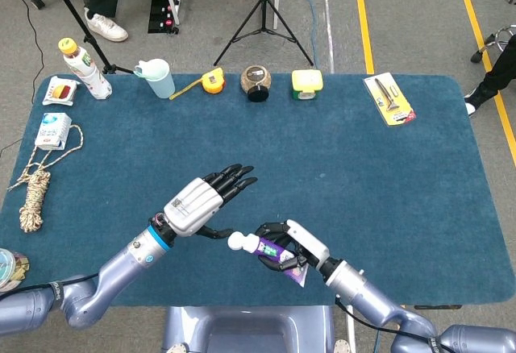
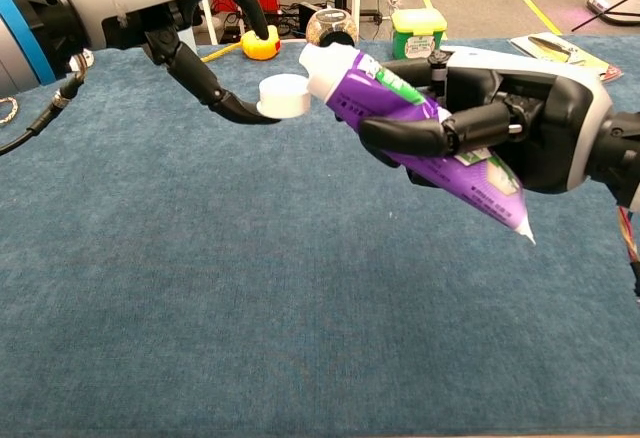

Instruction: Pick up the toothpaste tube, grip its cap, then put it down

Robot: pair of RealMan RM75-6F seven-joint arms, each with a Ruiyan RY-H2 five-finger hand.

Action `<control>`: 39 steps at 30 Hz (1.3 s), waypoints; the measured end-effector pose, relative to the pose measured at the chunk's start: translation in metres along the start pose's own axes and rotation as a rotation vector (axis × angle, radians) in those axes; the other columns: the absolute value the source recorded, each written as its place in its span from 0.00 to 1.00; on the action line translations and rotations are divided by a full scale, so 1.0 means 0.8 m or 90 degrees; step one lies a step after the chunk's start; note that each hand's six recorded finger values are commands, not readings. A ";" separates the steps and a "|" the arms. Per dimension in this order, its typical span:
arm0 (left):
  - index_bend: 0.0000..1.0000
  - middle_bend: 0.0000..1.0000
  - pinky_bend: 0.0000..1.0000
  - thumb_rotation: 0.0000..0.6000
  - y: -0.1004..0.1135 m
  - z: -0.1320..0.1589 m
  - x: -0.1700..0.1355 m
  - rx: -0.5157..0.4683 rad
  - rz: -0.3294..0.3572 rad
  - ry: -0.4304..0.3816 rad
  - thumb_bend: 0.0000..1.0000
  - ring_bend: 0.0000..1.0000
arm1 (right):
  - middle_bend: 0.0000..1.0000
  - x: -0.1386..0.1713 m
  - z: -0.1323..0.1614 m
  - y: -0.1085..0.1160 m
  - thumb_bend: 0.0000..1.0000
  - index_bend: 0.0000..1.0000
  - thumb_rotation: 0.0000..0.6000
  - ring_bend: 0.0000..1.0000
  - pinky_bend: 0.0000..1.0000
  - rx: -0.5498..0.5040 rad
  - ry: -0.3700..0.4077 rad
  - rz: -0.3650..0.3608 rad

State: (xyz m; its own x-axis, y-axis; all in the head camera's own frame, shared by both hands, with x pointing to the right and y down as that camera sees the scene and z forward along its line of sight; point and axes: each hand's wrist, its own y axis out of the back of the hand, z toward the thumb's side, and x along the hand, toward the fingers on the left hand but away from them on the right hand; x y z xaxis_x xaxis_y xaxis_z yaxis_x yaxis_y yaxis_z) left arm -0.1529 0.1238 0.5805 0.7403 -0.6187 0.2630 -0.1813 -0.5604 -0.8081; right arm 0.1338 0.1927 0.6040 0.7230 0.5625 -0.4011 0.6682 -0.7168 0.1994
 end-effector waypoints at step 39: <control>0.00 0.01 0.27 0.83 0.016 0.000 0.011 -0.153 -0.047 0.013 0.15 0.00 | 0.96 0.006 -0.008 -0.002 0.56 0.87 1.00 1.00 1.00 -0.053 -0.015 0.031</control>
State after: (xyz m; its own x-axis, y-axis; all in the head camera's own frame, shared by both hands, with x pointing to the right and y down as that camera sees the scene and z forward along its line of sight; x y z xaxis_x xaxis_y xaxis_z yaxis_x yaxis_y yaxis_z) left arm -0.1489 0.1112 0.5720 0.7445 -0.5807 0.3295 -0.2779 -0.7183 -0.6378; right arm 0.1370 0.1992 0.6073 0.7518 0.5167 -0.4096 0.6448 -0.7061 0.2928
